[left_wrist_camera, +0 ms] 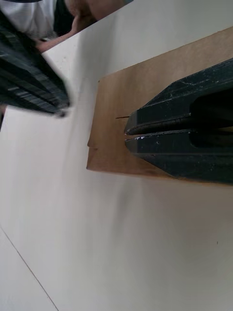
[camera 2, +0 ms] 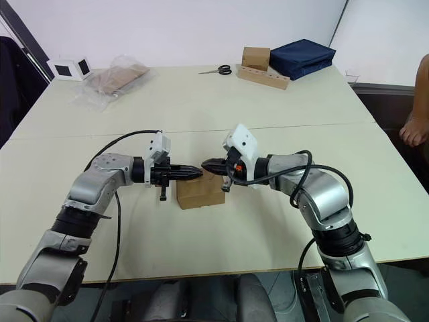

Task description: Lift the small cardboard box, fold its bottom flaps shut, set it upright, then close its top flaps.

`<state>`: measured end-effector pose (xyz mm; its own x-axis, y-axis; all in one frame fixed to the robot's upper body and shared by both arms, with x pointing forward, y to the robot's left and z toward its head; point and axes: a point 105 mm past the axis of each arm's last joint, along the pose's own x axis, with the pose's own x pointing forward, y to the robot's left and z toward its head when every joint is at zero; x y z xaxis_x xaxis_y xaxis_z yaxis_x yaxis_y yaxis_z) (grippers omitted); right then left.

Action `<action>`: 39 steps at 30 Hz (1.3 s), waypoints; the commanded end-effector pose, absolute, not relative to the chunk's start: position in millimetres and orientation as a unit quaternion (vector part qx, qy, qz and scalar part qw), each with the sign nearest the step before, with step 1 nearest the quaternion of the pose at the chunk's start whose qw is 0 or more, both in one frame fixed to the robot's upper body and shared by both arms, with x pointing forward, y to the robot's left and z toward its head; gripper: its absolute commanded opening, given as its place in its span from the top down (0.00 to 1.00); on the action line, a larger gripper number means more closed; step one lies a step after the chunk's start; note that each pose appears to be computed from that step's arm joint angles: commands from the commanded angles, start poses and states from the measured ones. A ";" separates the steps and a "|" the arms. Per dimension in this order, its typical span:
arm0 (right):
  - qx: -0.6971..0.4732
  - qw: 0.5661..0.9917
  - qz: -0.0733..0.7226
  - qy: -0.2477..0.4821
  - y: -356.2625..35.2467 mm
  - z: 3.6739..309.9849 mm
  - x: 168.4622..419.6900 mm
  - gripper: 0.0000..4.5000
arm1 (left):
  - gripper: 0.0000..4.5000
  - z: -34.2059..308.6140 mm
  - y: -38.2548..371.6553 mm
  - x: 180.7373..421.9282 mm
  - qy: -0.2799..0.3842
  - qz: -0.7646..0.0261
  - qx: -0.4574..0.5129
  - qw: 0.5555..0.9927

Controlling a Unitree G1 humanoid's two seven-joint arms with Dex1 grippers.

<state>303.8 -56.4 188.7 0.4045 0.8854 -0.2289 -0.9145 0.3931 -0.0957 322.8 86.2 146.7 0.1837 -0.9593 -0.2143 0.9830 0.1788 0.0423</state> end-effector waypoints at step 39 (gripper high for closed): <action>-0.186 0.818 0.524 0.145 -168.1 227.9 246.9 1.00 | 0.98 211.2 192.7 237.0 0.066 -0.469 0.087 0.876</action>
